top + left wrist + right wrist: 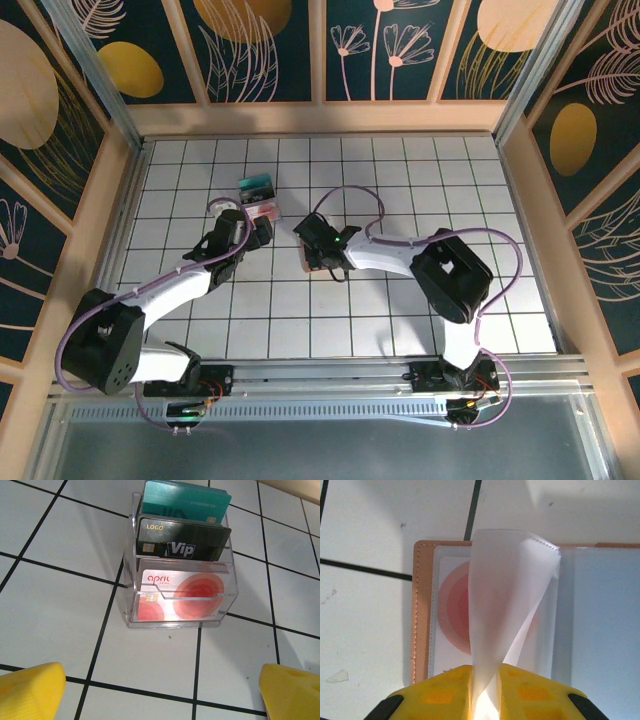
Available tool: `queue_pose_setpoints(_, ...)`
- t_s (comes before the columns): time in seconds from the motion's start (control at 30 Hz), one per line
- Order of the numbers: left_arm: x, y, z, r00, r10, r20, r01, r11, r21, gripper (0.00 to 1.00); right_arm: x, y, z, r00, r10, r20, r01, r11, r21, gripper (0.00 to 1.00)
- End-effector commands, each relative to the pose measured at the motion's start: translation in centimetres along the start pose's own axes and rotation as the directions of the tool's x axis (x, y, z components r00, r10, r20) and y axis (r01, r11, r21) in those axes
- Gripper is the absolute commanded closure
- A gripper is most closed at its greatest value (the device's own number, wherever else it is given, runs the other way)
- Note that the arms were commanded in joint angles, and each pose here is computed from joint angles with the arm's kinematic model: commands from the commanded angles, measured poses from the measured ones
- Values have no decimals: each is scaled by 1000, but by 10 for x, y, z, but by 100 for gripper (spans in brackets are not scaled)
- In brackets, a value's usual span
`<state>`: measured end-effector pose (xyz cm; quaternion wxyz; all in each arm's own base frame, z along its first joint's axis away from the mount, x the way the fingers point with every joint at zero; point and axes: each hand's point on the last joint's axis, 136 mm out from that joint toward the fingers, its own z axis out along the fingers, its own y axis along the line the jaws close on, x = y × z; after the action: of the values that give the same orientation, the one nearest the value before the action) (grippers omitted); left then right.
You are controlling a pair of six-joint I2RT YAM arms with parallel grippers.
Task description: Take the credit cards out of the card holder
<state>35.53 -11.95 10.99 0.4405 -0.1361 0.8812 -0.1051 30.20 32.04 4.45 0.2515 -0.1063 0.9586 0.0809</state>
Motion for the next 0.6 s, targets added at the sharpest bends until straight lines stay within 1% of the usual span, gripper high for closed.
queue_pose_setpoints(0.0,-21,-13,-7,999,1,48,-4,999,52,1,-11,-19,-14,998,33,56,-37,997,66,78)
queue_pose_setpoints(0.23,-21,-19,-8,999,24,49,-28,997,75,1,-13,-41,-15,994,87,65,-92,992,83,75)
queue_pose_setpoints(0.43,-11,-43,-11,991,128,50,-134,979,153,1,-14,-53,-13,988,139,69,-142,989,51,75)
queue_pose_setpoints(0.53,-2,-59,-11,983,174,51,-181,963,201,1,-19,-57,-16,982,169,83,-171,985,14,77)
queue_pose_setpoints(0.57,0,-65,-11,981,186,50,-192,958,214,1,-21,-58,-16,980,181,85,-182,983,-3,81)
